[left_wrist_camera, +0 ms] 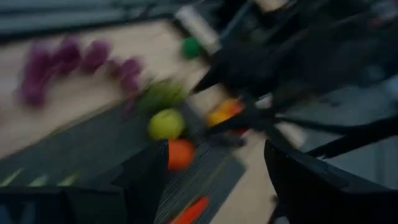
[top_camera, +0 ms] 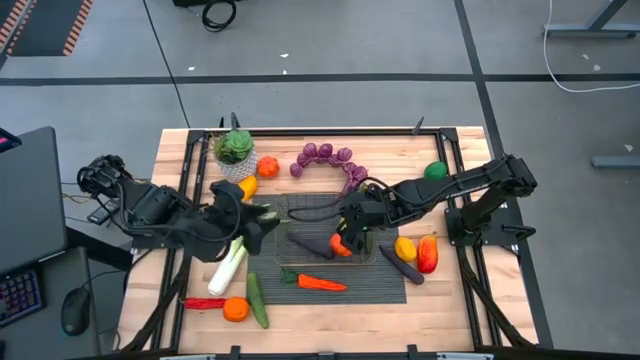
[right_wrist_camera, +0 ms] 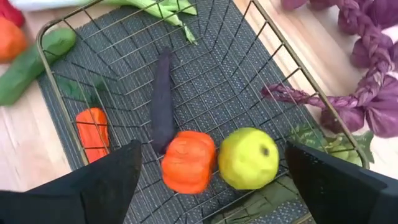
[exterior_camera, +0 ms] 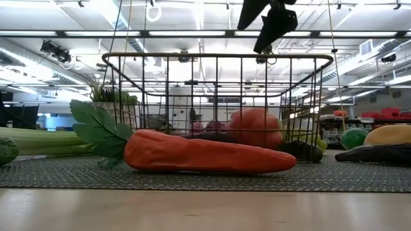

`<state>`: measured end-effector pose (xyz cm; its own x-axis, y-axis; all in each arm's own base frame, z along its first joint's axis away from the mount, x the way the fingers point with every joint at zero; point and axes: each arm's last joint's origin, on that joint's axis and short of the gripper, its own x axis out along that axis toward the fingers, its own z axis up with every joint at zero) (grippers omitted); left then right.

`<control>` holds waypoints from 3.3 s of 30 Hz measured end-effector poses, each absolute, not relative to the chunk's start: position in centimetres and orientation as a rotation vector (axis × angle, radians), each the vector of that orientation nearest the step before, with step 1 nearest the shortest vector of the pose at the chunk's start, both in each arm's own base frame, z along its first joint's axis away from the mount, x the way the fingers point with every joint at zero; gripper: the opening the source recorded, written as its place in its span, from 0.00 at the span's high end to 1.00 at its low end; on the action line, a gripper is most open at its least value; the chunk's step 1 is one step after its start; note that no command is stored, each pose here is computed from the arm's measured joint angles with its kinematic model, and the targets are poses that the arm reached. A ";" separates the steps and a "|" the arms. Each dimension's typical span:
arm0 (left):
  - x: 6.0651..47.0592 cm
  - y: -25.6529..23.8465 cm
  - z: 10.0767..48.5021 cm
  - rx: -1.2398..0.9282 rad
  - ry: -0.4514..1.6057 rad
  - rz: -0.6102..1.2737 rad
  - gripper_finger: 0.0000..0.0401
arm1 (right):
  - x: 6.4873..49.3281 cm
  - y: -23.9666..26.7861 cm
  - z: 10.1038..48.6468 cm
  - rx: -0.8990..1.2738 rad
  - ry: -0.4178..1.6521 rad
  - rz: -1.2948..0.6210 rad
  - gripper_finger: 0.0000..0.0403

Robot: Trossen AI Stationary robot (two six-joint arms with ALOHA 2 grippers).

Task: Build produce basket
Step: Put the green celery into the gold wire basket

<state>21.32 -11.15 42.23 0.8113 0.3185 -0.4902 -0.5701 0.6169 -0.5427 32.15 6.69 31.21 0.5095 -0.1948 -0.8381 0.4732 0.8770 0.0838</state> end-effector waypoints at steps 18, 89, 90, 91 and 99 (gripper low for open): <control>17.4 -10.4 37.8 -0.859 1.106 0.716 0.33 | 31.7 6.1 31.0 0.229 1.020 -0.404 0.02; 17.3 -8.5 15.2 -1.080 1.391 0.801 0.33 | 30.5 8.7 30.8 0.531 1.081 -0.456 0.03; 17.3 -8.5 15.1 -1.080 1.393 0.805 0.33 | 30.5 8.8 30.8 0.533 1.082 -0.456 0.03; 17.2 -8.5 15.0 -1.078 1.396 0.808 0.34 | 30.4 8.9 30.8 0.535 1.083 -0.455 0.04; 17.3 -8.1 15.0 -1.083 1.386 0.826 0.53 | 30.4 9.1 30.7 0.537 1.083 -0.453 0.05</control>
